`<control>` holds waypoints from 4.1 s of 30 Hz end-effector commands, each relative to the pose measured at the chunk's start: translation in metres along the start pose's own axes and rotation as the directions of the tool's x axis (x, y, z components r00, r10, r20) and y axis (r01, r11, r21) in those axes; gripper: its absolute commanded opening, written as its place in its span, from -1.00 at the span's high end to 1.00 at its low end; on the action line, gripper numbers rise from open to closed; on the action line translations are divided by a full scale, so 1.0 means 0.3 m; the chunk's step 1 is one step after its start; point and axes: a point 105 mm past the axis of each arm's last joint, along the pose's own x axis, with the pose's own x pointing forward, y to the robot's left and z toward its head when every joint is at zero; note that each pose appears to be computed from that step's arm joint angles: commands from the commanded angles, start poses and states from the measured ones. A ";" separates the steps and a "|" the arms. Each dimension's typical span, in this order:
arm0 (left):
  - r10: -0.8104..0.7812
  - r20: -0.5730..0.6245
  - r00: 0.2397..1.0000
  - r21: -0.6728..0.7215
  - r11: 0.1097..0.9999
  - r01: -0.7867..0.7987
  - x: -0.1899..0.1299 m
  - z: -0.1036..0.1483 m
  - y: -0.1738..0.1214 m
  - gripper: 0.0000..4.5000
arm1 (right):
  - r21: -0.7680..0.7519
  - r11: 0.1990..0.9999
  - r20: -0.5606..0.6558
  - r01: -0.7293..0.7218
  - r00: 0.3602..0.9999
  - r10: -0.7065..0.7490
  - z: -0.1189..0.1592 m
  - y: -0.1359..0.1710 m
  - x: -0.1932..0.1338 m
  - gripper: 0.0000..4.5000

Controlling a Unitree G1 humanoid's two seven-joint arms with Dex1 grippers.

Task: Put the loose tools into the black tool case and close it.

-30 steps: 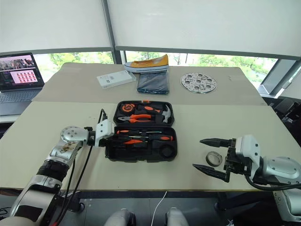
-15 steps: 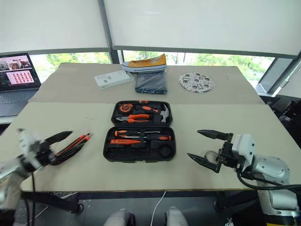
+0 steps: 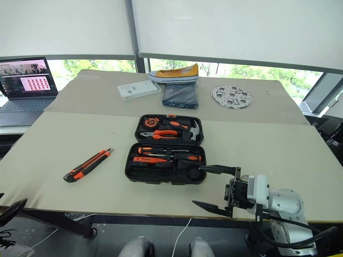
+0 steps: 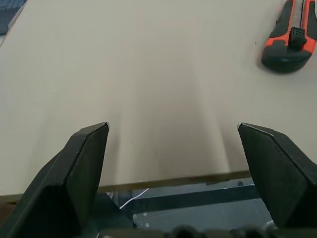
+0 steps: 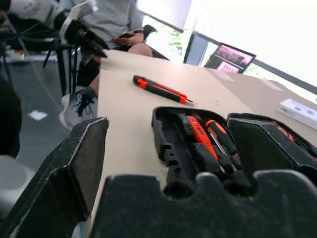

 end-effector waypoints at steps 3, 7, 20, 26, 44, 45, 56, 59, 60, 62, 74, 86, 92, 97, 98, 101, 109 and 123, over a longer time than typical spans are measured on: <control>-0.194 0.032 0.980 0.034 0.981 0.193 0.168 0.154 -0.112 -0.98 | -0.056 0.997 0.004 0.051 0.999 -0.051 0.026 -0.039 -0.011 -1.00; -0.275 -0.047 0.960 0.062 0.959 0.277 0.324 0.193 -0.199 -0.98 | -0.045 0.995 -0.003 0.086 0.996 -0.086 0.023 -0.054 -0.016 -1.00; -0.299 -0.380 0.875 0.074 0.933 0.351 0.418 0.085 -0.238 -0.02 | -0.067 0.985 -0.050 0.157 0.986 -0.161 0.038 -0.072 -0.062 -1.00; -0.570 -0.015 0.822 0.214 0.801 0.559 0.460 0.315 -0.400 0.32 | -0.084 0.970 -0.093 0.227 0.968 -0.235 0.043 -0.092 -0.121 -1.00; -0.831 -0.344 0.438 0.493 0.237 0.837 0.553 0.338 -0.931 0.32 | -0.089 0.952 -0.250 0.295 0.918 -0.307 0.023 -0.091 -0.265 -1.00; -0.829 -0.350 0.436 0.489 0.235 0.840 0.555 0.334 -0.935 0.32 | -0.086 0.952 -0.251 0.294 0.918 -0.307 0.024 -0.089 -0.264 -1.00; -0.825 -0.363 0.434 0.490 0.227 0.842 0.568 0.292 -0.975 0.32 | -0.077 0.952 -0.262 0.298 0.915 -0.307 0.023 -0.079 -0.260 -1.00; -0.828 -0.371 0.421 0.474 0.221 0.852 0.561 0.284 -0.982 0.32 | -0.074 0.952 -0.262 0.298 0.915 -0.307 0.020 -0.076 -0.256 -1.00; -0.821 -0.388 0.418 0.464 0.218 0.859 0.560 0.271 -0.979 0.32 | -0.073 0.952 -0.262 0.298 0.915 -0.307 0.018 -0.076 -0.253 -1.00; -0.807 -0.415 0.420 0.468 0.206 0.859 0.563 0.252 -0.970 0.32 | -0.074 0.951 -0.261 0.299 0.915 -0.308 0.017 -0.077 -0.249 -1.00; -0.895 -0.179 0.408 0.486 0.281 0.828 0.559 0.364 -0.977 -1.00 | -0.072 0.949 -0.261 0.307 0.913 -0.315 0.012 -0.083 -0.244 -1.00; -0.919 -0.080 0.386 0.497 0.299 0.814 0.550 0.356 -0.929 0.01 | -0.065 0.946 -0.258 0.317 0.911 -0.323 0.002 -0.087 -0.245 -1.00; -0.923 -0.095 0.374 0.514 0.276 0.812 0.550 0.318 -0.970 0.97 | -0.059 0.946 -0.259 0.318 0.911 -0.322 -0.003 -0.089 -0.244 -1.00; -0.908 -0.163 0.386 0.541 0.245 0.804 0.554 0.266 -0.974 0.97 | -0.052 0.947 -0.263 0.317 0.910 -0.320 -0.006 -0.088 -0.245 -1.00; -0.907 -0.174 0.383 0.540 0.237 0.807 0.551 0.256 -0.974 0.97 | -0.051 0.947 -0.264 0.317 0.910 -0.319 -0.007 -0.088 -0.246 -1.00; -0.905 -0.202 0.375 0.543 0.215 0.812 0.542 0.232 -0.974 0.97 | -0.048 0.947 -0.264 0.318 0.910 -0.319 -0.008 -0.087 -0.245 -1.00; -0.788 -0.389 0.477 0.387 0.330 0.861 0.564 0.081 -0.885 0.97 | -0.034 0.945 -0.265 0.324 0.909 -0.322 -0.020 -0.077 -0.242 -1.00; -0.817 -0.289 0.499 0.416 0.363 0.834 0.546 0.073 -0.863 0.97 | -0.040 0.936 -0.266 0.350 0.899 -0.348 -0.025 -0.075 -0.256 -1.00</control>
